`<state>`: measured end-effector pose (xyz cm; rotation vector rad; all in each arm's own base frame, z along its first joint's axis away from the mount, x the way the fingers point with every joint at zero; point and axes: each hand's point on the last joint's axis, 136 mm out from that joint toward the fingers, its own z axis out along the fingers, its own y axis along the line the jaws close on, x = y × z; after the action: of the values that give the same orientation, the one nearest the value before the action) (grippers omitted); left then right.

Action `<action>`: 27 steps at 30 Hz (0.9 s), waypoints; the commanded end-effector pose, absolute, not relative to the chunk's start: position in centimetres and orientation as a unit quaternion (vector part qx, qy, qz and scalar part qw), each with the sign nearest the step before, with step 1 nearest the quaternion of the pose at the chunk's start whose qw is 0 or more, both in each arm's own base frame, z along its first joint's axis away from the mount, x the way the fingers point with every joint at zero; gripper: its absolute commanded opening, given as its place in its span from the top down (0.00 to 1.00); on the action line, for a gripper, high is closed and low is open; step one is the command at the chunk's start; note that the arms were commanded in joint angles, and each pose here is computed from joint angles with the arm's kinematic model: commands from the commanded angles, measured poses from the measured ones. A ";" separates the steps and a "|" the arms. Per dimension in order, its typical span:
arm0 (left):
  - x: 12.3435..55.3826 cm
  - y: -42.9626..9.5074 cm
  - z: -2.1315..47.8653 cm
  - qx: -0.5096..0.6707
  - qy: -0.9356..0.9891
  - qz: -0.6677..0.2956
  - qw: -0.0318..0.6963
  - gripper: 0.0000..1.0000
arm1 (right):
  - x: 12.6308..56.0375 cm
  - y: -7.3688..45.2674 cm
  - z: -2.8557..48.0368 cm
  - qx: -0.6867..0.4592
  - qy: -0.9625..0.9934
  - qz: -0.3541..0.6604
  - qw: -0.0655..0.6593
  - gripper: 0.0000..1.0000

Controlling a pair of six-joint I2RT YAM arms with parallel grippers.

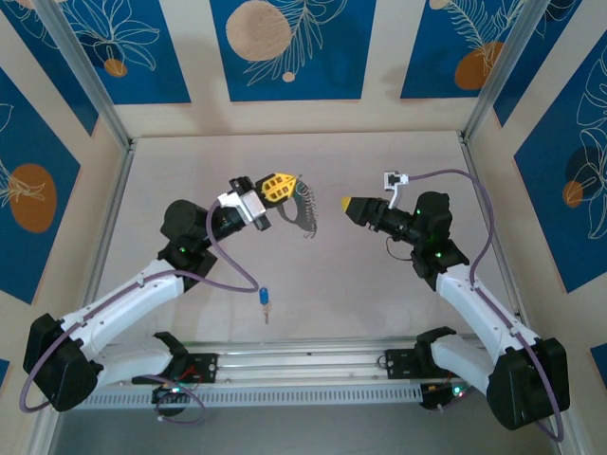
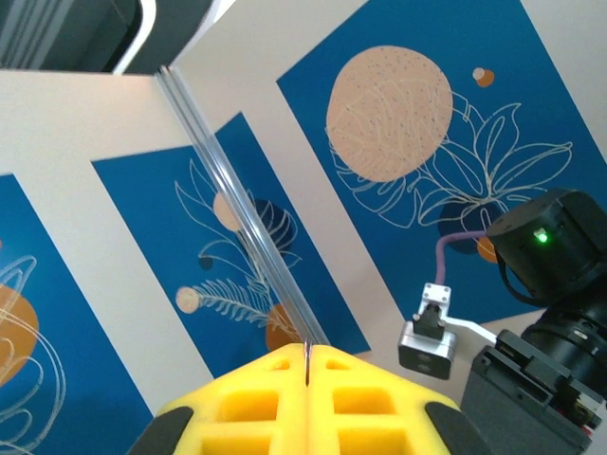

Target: Put the keys on the keyring

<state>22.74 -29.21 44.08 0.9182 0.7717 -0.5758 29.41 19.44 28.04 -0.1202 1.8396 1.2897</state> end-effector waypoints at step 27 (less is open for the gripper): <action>21.8 -32.7 41.6 0.467 0.599 -0.431 0.488 1.00 | 21.8 23.2 42.7 -0.363 0.548 0.591 0.467 0.44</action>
<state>23.13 -32.70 40.24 1.1109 1.4786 -0.9867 23.62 22.38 42.50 -0.7615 1.3753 1.4284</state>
